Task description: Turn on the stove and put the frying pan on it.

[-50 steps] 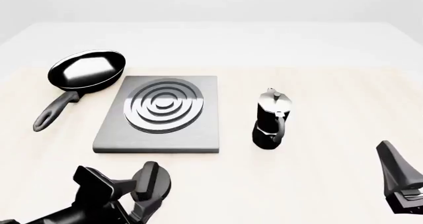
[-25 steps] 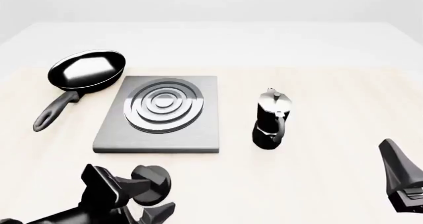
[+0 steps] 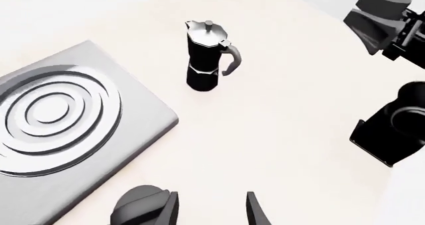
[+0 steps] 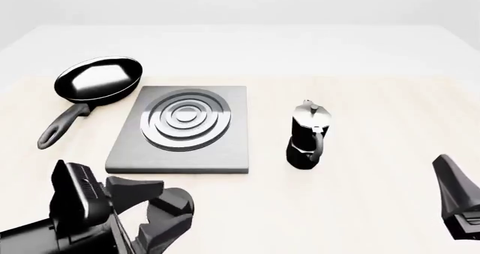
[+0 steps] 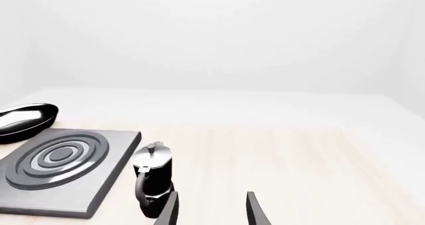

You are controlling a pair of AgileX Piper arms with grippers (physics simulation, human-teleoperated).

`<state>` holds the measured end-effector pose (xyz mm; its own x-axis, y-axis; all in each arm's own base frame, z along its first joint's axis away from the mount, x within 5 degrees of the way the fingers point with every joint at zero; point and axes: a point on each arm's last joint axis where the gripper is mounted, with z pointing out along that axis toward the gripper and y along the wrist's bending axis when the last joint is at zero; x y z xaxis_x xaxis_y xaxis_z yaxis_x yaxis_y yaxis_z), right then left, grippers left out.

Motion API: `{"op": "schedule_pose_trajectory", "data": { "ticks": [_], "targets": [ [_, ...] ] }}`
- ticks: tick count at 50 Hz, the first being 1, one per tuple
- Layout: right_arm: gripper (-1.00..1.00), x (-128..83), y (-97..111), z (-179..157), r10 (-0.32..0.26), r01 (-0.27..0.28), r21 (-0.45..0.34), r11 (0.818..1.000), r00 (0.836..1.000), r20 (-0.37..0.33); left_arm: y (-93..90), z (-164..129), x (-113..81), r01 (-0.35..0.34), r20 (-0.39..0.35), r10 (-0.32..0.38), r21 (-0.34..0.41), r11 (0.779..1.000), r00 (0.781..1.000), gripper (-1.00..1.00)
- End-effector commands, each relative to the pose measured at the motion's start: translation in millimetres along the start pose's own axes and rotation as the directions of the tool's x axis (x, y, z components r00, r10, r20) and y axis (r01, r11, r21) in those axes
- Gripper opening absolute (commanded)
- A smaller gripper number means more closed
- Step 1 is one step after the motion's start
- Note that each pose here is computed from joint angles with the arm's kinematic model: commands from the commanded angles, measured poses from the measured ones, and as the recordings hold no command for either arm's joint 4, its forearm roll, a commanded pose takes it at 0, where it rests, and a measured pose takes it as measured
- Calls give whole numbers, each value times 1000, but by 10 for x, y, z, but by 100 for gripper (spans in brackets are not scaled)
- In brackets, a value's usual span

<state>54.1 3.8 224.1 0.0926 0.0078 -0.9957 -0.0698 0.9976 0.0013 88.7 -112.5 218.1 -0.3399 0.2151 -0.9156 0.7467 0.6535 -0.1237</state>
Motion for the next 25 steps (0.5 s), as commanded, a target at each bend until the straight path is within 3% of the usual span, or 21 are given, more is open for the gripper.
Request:
{"op": "schedule_pose_trajectory", "data": {
  "ticks": [1, 8, 9, 12, 15, 16, 17, 22, 25],
  "targets": [
    [100, -39, 4, -5, 5, -5, -7, 1000, 1000, 9, -7, -622, -431, -18, 111, 22, -36, 999, 994, 100],
    [100, -74, 9, -10, 6, -5, -18, 1000, 1000, 13, 34, -922, -592, -25, 149, 43, -120, 992, 988, 100],
    [100, -88, 13, -11, 2, -2, -24, 1000, 1000, 15, 71, -1058, -655, -7, 174, 42, -197, 980, 984, 100],
    [100, -94, 16, -12, -1, 1, -29, 1000, 1000, 15, 114, -1125, -693, 10, 180, 42, -274, 962, 983, 100],
    [100, -98, 16, -13, -2, 3, -31, 1000, 1000, 15, 121, -1140, -697, 13, 177, 40, -289, 957, 983, 100],
    [100, -101, 17, -13, -2, 3, -32, 999, 1000, 15, 132, -1151, -702, 22, 179, 36, -307, 951, 983, 100],
    [100, -112, 19, -14, -4, 5, -37, 999, 1000, 16, 180, -1183, -726, 30, 180, 43, -384, 923, 983, 100],
    [100, -103, 22, -13, -4, 5, -42, 999, 1000, 14, 236, -1183, -758, 53, 179, 31, -444, 894, 983, 100],
    [100, -117, 24, -15, -5, 6, -46, 999, 1000, 15, 302, -1159, -786, 52, 167, 36, -497, 866, 985, 100]
  ]
}}
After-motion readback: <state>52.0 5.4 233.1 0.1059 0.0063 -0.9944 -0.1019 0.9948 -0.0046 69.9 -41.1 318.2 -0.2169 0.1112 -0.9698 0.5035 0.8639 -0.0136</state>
